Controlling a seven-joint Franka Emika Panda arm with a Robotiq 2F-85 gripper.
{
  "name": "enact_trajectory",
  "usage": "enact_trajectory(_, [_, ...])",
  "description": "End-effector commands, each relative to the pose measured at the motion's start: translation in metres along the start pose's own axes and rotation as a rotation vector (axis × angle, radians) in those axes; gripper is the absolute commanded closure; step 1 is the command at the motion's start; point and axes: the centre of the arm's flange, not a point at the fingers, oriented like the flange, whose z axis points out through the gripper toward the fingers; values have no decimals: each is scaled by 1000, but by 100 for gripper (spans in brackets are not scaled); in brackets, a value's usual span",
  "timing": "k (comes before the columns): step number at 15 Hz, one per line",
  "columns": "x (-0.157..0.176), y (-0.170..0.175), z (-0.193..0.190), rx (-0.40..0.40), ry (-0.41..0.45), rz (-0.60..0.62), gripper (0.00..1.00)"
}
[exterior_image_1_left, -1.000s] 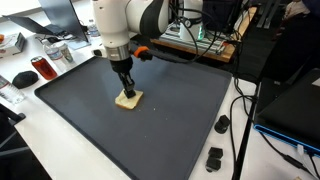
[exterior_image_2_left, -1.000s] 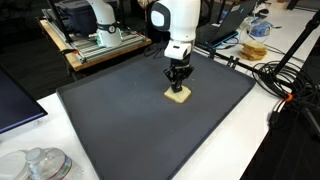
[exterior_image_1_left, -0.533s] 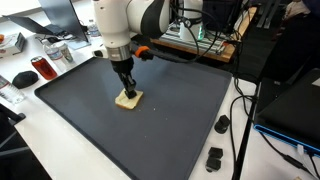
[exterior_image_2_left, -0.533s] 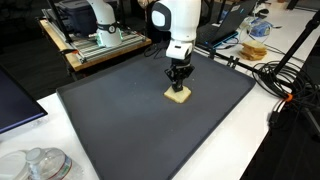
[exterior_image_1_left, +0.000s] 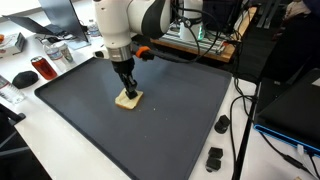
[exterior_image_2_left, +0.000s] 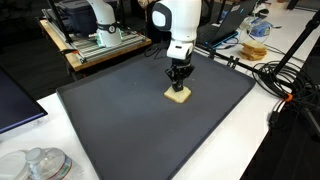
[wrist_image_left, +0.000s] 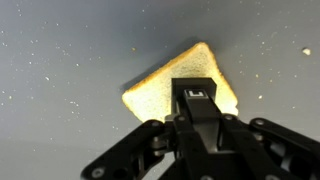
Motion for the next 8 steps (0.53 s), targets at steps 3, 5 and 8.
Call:
enact_trajectory(3, [1, -2, 6, 18, 1, -15, 95])
enact_trajectory(5, [1, -2, 8, 16, 3, -12, 95])
enact_trajectory(8, [1, -1, 8, 15, 5, -11, 95])
